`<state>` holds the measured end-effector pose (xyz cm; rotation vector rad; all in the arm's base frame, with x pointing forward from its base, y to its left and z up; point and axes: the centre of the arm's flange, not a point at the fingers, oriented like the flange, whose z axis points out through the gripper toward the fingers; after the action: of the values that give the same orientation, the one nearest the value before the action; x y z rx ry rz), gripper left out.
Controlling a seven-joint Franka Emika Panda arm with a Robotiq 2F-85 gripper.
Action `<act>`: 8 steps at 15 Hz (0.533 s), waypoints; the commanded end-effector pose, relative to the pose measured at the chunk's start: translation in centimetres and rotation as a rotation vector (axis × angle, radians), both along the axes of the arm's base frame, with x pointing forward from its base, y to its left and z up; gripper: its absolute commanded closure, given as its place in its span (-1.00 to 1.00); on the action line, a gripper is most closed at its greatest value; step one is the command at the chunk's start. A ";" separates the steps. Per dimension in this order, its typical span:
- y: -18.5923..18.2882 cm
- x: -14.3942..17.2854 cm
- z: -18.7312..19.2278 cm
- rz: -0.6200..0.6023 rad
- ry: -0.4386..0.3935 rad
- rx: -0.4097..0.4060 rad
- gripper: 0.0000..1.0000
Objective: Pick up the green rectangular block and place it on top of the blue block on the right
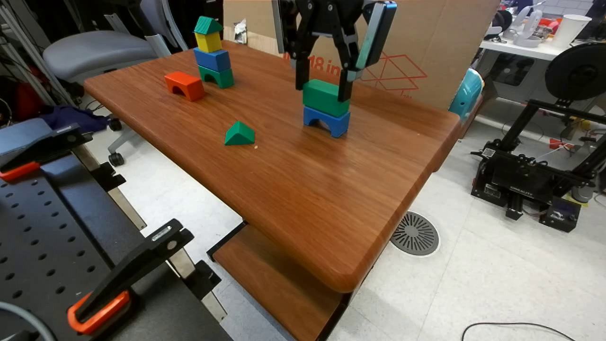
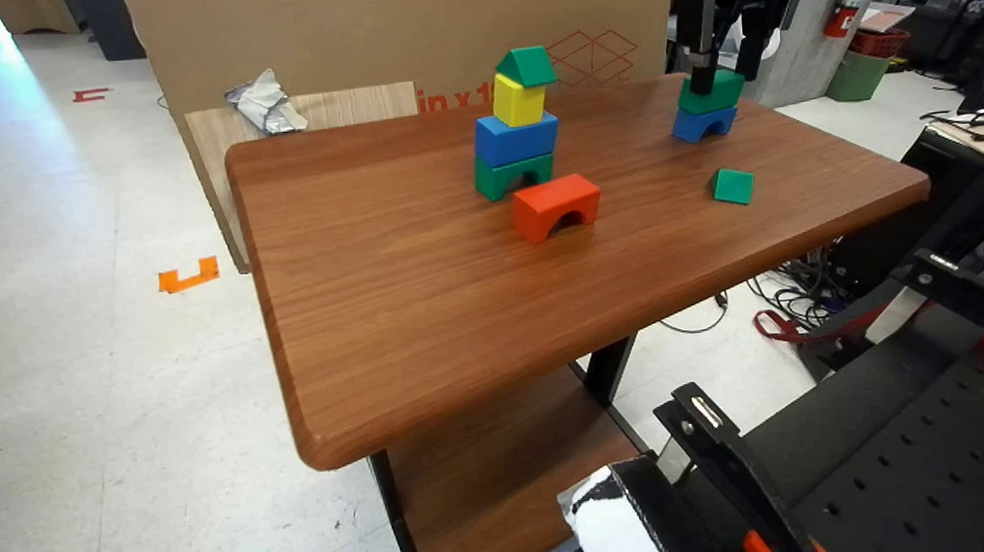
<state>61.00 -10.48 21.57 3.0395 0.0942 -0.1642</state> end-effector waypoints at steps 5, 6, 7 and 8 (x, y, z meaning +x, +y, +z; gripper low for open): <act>0.1 0.4 -0.1 0.016 0.040 0.008 -1.00; 0.1 0.3 0.0 0.016 0.040 0.007 -1.00; 0.1 0.1 0.2 0.019 0.038 0.007 -1.00; 0.2 -0.2 0.6 0.019 0.033 0.007 -1.00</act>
<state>60.81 -10.38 21.28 3.0406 0.1010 -0.1985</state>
